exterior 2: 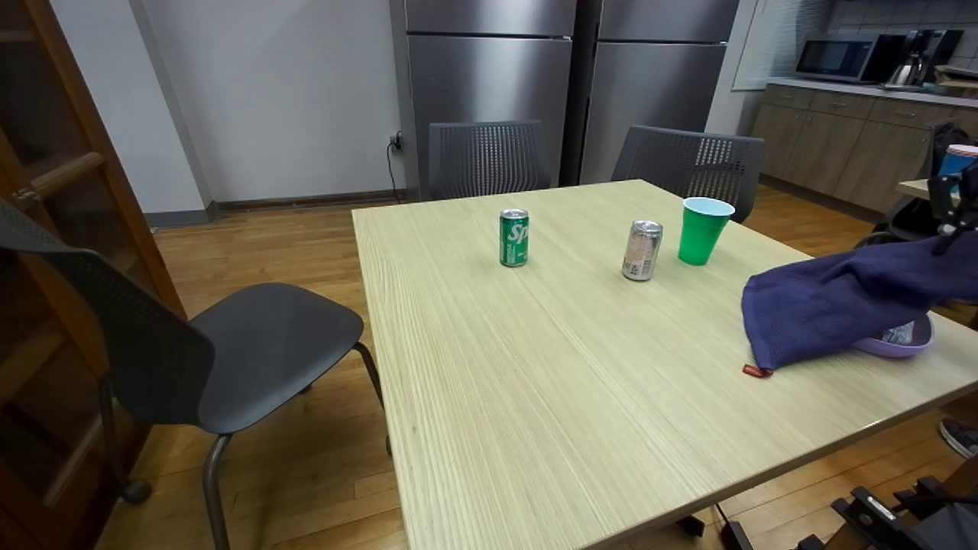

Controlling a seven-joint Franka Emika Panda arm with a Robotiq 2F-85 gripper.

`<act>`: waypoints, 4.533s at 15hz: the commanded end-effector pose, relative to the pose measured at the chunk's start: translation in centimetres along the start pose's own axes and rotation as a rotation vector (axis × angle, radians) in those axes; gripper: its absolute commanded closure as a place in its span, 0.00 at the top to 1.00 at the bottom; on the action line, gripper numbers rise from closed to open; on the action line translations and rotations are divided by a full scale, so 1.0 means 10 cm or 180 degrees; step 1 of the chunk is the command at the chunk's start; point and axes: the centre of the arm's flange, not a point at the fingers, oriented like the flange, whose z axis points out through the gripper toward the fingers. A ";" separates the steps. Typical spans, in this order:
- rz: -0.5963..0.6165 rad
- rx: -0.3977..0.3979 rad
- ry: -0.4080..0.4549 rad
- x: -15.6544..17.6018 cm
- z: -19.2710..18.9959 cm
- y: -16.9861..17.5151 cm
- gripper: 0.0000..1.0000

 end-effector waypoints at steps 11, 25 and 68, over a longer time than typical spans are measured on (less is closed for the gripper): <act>0.0052 -0.0082 -0.0071 0.04 0.03 -0.14 0.73; 0.0021 -0.0210 -0.0273 0.12 0.42 -0.03 1.00; -0.0855 0.0183 -0.0074 0.65 0.49 0.15 1.00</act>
